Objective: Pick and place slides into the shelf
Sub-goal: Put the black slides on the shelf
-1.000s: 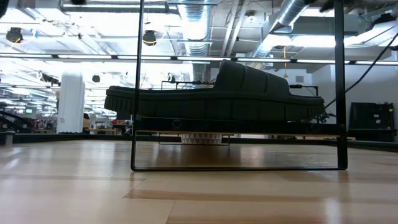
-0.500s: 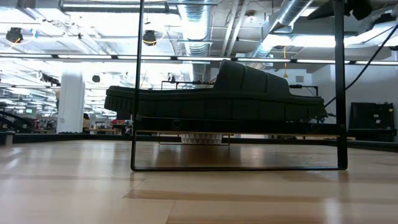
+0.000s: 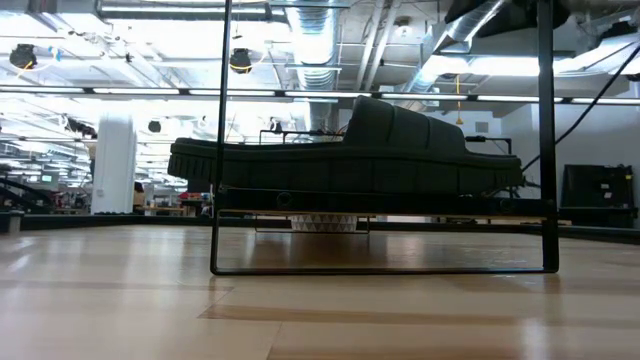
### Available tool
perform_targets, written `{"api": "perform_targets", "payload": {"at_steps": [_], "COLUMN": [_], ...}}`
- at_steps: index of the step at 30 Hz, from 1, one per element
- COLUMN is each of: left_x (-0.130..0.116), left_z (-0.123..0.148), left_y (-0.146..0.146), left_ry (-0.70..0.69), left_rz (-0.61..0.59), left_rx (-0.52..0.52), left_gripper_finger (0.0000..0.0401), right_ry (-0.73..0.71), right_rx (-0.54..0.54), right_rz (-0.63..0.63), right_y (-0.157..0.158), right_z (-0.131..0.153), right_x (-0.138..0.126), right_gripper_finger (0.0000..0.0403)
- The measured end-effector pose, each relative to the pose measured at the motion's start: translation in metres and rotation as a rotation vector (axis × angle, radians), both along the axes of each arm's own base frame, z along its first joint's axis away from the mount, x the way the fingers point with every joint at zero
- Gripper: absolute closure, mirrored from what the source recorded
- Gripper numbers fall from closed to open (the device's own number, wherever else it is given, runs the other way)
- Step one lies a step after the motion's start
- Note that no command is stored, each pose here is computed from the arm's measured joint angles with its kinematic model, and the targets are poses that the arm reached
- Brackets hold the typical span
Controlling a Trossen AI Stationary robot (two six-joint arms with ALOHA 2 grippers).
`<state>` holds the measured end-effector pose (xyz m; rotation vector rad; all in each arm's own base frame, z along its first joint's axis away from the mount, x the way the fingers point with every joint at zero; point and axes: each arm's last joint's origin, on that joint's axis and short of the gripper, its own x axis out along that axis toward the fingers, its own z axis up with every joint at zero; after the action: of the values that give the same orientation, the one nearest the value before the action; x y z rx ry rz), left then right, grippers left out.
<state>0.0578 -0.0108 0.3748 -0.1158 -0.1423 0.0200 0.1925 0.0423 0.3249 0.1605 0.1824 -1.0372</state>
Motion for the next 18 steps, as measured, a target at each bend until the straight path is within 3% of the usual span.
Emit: {"api": "perform_targets", "payload": {"at_steps": [6, 11, 13, 15, 18], "left_x": [0.000, 0.001, 0.001, 0.001, 0.001], "left_z": [-0.003, -0.006, -0.006, -0.006, -0.006], "left_y": [0.000, 0.001, 0.002, 0.002, 0.002], "left_ry": [0.034, 0.061, 0.065, 0.066, 0.068], "left_rz": [0.003, 0.048, 0.079, 0.095, 0.097], "left_rx": [0.019, 0.020, 0.018, 0.017, 0.013], "left_gripper_finger": [0.0395, 0.0395, 0.0395, 0.0395, 0.0395], "right_ry": [0.154, 0.143, 0.092, -0.001, -0.183], "right_rx": [-0.028, -0.016, -0.003, -0.005, -0.007], "right_rz": [0.143, 0.420, 0.586, 0.749, 0.777], "right_y": [-0.017, -0.037, -0.043, -0.047, -0.053], "right_z": [0.020, 0.047, 0.056, 0.066, 0.081], "right_x": [-0.012, -0.039, -0.052, -0.063, -0.076], "right_gripper_finger": [0.0140, 0.0239, 0.0276, 0.0289, 0.0289]}}
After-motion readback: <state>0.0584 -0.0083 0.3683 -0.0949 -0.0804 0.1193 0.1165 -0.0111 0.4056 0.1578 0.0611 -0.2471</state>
